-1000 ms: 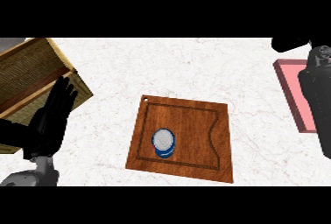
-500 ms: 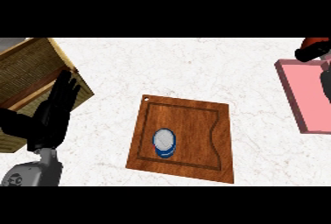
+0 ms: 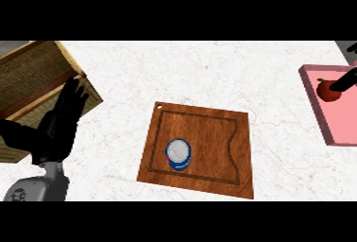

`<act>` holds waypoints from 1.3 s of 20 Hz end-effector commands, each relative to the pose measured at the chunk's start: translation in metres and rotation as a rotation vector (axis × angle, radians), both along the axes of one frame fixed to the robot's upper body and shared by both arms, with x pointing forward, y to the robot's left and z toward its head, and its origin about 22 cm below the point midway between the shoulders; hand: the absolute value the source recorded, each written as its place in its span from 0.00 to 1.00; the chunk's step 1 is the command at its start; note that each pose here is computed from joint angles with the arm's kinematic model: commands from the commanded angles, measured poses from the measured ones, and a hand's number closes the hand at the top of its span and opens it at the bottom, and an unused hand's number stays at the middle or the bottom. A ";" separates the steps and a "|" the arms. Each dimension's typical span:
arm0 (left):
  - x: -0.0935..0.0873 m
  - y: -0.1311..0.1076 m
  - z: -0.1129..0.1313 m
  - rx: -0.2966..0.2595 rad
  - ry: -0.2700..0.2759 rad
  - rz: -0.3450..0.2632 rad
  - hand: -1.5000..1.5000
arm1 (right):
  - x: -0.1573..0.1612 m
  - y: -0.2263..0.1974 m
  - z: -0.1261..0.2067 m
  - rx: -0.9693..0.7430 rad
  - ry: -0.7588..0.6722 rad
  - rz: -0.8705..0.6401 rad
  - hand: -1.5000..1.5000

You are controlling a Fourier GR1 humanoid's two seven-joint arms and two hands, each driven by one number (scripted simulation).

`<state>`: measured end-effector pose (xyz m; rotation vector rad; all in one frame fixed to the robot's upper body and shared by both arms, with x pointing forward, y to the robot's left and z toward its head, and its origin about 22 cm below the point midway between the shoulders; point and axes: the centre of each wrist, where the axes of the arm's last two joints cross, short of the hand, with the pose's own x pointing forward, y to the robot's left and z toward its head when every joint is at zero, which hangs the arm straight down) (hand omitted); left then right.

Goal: Pick the bell pepper from the cutting board and place it in the cardboard box

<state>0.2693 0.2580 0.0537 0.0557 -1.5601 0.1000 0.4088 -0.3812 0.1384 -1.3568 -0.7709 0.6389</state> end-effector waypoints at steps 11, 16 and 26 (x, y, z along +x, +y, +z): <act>0.000 -0.017 0.010 -0.013 0.011 0.002 0.50 | 0.002 -0.006 0.026 0.232 -0.726 0.090 0.00; -0.009 0.005 -0.010 0.005 0.025 0.020 0.50 | -0.005 -0.017 0.050 0.552 -0.919 0.054 0.00; -0.001 0.010 -0.002 0.006 0.021 0.025 0.50 | -0.068 -0.072 0.008 0.656 -1.126 0.000 0.00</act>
